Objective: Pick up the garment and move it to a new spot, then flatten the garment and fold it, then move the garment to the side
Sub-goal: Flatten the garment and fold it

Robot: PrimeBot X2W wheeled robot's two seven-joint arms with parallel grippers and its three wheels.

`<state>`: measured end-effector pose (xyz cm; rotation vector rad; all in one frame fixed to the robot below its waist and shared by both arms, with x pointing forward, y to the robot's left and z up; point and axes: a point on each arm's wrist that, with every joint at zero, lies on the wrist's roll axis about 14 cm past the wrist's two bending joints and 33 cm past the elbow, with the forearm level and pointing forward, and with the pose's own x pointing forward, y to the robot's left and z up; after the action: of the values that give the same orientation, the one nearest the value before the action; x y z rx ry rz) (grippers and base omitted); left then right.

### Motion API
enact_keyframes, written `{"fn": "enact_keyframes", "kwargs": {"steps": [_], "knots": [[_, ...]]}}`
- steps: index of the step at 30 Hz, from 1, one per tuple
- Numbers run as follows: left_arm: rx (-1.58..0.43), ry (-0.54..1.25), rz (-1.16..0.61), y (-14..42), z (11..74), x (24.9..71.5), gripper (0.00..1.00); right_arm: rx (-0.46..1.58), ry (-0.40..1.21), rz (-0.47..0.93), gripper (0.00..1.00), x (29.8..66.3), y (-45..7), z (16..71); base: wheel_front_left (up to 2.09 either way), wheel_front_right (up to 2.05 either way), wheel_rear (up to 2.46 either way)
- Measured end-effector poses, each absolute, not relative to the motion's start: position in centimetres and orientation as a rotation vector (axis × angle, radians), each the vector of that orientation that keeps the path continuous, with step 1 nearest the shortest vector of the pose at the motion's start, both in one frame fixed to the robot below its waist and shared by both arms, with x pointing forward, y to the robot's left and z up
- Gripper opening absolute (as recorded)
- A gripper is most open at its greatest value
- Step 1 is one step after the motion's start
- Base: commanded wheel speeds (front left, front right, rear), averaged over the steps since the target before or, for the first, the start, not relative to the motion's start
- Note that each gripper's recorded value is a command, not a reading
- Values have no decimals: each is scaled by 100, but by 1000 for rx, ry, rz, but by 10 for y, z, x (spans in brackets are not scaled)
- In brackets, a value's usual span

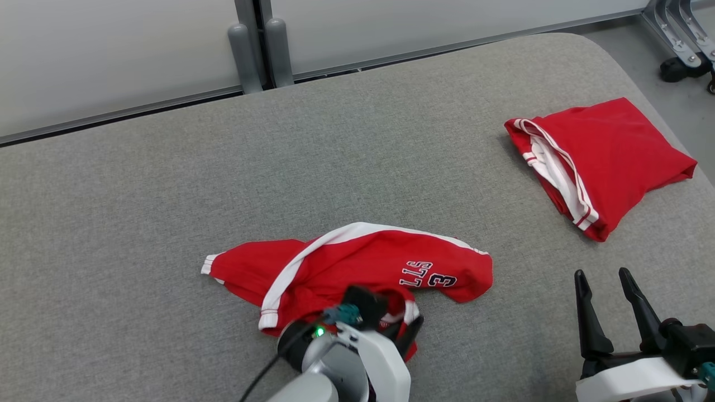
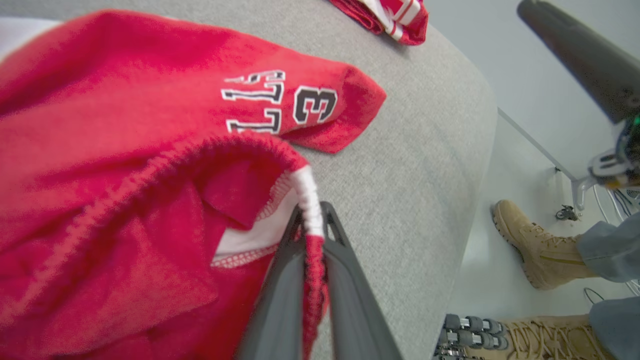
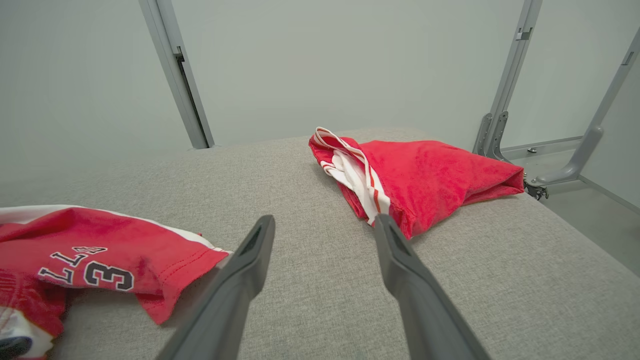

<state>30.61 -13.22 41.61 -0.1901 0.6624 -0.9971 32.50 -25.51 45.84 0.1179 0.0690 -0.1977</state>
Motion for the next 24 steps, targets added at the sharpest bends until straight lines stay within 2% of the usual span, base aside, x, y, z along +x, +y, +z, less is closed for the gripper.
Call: {"fn": "enact_keyframes", "kwargs": {"steps": [5, 9, 16, 19, 24], "knots": [[-376, 487, -986, -140, 477, 339, 0, 130, 63, -188, 100, 328, -251, 459, 0, 0, 0], [-510, 284, -1035, -143, 554, 359, 0, 136, 48, -167, 100, 331, -246, 463, 0, 0, 0], [-729, 32, -1020, -116, 644, 378, 0, 138, 16, -138, 100, 332, -239, 473, 0, 0, 0], [-778, 24, -935, -95, 637, 385, 0, 134, 7, -136, 100, 328, -240, 475, 0, 0, 0], [-744, 278, -770, -57, 532, 363, 0, 137, 26, -121, 100, 325, -236, 469, 0, 0, 0]]}}
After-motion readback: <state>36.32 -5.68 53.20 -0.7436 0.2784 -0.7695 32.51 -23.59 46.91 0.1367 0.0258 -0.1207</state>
